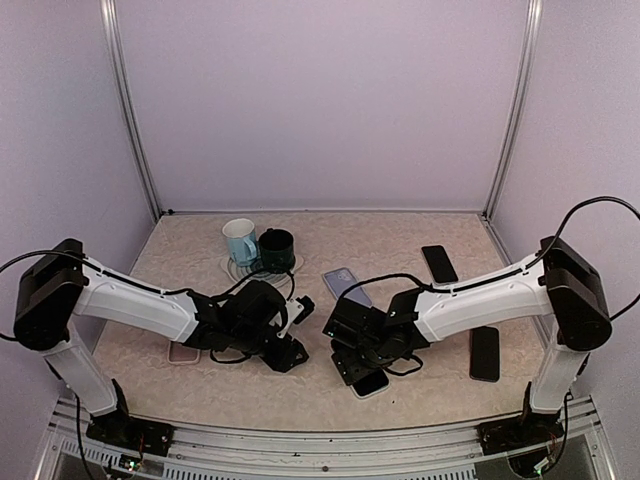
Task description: Put the phone into the phone case
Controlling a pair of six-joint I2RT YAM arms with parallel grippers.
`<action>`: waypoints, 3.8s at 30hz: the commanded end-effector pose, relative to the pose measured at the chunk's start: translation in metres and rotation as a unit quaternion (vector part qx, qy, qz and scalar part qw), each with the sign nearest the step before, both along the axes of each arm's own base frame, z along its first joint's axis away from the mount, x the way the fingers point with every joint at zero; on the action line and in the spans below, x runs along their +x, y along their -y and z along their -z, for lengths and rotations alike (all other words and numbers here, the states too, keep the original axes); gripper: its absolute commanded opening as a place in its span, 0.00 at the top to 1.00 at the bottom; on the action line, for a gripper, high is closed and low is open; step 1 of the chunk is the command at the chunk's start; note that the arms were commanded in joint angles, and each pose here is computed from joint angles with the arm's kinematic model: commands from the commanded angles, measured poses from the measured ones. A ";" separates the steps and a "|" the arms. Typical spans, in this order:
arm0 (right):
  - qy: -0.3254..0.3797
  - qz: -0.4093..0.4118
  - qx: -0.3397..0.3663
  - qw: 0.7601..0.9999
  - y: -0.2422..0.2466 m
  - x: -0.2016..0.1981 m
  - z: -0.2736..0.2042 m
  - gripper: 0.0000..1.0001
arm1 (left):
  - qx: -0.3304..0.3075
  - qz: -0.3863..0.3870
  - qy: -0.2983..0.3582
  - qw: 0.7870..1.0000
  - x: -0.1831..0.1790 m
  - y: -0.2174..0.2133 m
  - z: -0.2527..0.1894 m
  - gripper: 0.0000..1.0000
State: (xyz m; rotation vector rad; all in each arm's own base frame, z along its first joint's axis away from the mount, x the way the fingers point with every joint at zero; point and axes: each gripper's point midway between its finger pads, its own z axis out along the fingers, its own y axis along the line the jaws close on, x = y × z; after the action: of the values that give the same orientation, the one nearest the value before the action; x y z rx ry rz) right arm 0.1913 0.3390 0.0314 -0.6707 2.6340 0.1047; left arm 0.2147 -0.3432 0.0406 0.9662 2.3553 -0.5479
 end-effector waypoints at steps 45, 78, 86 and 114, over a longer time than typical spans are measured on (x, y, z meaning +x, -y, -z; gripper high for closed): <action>-0.127 -0.024 -0.046 0.991 0.030 -0.017 0.006 0.01 | 0.003 -0.002 -0.002 1.000 0.009 0.010 -0.007 0.46; -0.138 -0.096 -0.009 0.986 0.011 -0.026 0.013 0.15 | -0.009 -0.001 -0.009 1.000 0.014 0.020 -0.009 0.45; -0.106 -0.097 0.039 0.989 0.026 -0.010 -0.033 0.04 | -0.016 0.006 -0.010 1.000 0.016 0.027 -0.011 0.45; -0.225 -0.002 -0.021 0.974 0.103 -0.056 0.061 0.90 | 0.038 0.035 -0.014 0.999 0.005 0.058 0.016 0.46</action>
State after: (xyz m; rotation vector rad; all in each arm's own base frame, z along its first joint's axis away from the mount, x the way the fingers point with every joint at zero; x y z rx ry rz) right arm 0.1612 0.2756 0.0187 -0.7105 2.9148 0.5422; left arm 0.2147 -0.3982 0.0317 1.0705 2.3838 -0.5488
